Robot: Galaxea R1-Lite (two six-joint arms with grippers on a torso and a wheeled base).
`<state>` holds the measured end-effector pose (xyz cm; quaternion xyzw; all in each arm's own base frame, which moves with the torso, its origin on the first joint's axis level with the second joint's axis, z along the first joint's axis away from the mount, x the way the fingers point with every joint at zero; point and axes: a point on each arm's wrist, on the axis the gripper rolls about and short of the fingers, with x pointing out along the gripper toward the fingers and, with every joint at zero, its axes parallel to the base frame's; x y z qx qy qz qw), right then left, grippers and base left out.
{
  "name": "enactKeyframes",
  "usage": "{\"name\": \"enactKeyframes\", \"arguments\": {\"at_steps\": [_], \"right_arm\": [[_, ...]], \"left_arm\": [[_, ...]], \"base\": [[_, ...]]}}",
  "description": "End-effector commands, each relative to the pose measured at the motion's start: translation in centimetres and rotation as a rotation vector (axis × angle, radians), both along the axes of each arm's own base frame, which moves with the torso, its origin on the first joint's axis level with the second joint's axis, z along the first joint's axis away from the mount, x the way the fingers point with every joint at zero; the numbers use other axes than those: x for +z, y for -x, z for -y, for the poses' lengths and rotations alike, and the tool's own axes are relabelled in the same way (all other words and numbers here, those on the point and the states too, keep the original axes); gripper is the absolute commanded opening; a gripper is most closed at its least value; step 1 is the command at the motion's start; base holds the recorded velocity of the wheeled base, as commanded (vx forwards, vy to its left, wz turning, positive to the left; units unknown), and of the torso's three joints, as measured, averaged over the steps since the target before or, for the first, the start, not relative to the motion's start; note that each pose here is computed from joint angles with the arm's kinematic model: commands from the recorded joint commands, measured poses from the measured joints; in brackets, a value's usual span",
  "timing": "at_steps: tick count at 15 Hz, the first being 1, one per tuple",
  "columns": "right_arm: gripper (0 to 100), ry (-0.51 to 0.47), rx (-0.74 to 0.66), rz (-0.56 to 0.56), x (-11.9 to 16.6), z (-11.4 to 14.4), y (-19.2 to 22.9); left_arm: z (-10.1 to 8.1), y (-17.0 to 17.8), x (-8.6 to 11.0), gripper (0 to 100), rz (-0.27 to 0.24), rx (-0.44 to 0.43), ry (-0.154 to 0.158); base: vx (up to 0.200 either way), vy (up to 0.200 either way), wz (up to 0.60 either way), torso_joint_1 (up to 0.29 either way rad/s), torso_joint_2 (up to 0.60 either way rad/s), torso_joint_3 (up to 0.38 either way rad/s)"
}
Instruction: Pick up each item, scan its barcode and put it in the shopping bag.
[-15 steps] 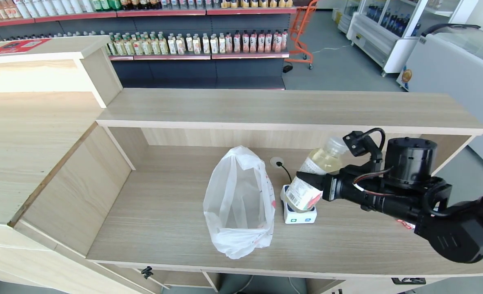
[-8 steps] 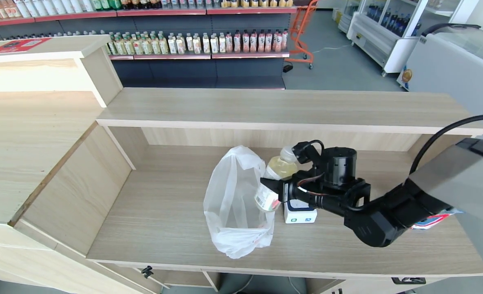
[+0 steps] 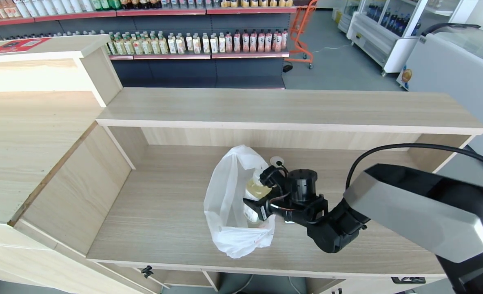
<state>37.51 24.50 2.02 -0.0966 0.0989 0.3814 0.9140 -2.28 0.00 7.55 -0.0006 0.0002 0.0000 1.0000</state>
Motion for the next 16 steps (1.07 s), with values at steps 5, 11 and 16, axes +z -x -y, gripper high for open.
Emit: {"name": "enactKeyframes", "arguments": {"at_steps": [5, 11, 16], "right_arm": [[0, 0.068, 0.027, 0.072, -2.1, -0.1, -0.1], [100, -0.013, -0.011, 0.057, 0.9, 1.5, 0.9], [100, -0.231, -0.184, -0.193, 11.3, 9.5, 7.4]], "left_arm": [[0.0, 0.0, 0.0, 100, 0.0, 0.0, 0.0], [0.0, 0.0, 0.0, 100, 0.0, 0.0, 0.0], [0.0, 0.0, 0.0, 100, 0.0, 0.0, 0.0]], "base": [[0.0, 0.0, 0.0, 0.0, 0.0, 0.0], [0.0, 0.0, 0.0, 0.0, 0.0, 0.0], [0.0, 0.0, 0.0, 0.0, 0.0, 0.0]]}}
